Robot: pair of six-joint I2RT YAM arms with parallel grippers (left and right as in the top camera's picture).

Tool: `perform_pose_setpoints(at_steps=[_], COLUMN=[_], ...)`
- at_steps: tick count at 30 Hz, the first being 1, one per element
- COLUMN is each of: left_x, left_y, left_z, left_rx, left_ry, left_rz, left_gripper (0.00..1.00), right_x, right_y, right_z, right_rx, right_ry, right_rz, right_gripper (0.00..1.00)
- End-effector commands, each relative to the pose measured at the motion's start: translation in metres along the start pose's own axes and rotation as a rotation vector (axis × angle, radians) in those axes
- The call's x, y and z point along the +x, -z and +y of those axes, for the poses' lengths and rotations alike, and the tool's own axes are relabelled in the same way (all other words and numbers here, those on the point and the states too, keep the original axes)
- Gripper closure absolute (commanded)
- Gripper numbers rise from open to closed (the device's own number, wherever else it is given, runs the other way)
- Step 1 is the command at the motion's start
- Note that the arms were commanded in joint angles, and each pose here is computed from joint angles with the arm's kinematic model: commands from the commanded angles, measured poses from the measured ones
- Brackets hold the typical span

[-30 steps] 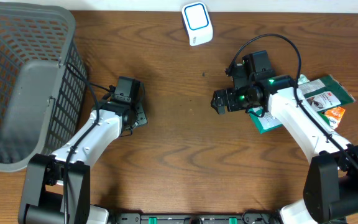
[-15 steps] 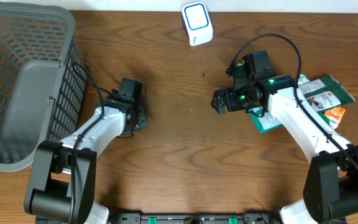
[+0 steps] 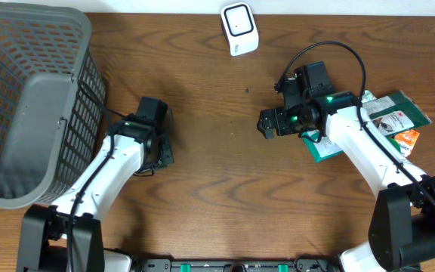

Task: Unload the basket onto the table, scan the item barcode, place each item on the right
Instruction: 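Grasp the small orange box with the left gripper and lift it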

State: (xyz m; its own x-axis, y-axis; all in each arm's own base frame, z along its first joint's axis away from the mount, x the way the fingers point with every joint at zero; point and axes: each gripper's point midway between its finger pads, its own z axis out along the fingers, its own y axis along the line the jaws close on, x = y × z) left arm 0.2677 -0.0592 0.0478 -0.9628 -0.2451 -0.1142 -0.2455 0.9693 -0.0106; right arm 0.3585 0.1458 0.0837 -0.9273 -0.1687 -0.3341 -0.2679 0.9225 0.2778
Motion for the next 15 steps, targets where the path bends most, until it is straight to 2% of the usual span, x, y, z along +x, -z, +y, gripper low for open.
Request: perform_pose_setpoints(at_steps=[1,4,9,15], left_x=[-0.008,-0.007,0.0,-0.023], left_y=[0.022,0.038,0.064,0.093], left_z=[-0.006,-0.005,-0.037,-0.05], left_rx=[0.016,0.01,0.191,0.237], left_ry=[-0.034,-0.053,-0.177,-0.169], left_rz=[-0.013,0.015,0.075,-0.004], left_gripper=[0.81,0.81,0.81,0.81], right_x=[0.003,0.004,0.006,0.009], right_y=[-0.002,-0.002,0.001,0.006], right_z=[-0.002,-0.004,-0.015,-0.033], right_rx=[0.007,0.009,0.02,0.039], right_ry=[0.015,0.006,-0.023,-0.032], right_rz=[0.01,0.013,0.02,0.03], right_gripper=[0.01,0.01,0.01,0.01])
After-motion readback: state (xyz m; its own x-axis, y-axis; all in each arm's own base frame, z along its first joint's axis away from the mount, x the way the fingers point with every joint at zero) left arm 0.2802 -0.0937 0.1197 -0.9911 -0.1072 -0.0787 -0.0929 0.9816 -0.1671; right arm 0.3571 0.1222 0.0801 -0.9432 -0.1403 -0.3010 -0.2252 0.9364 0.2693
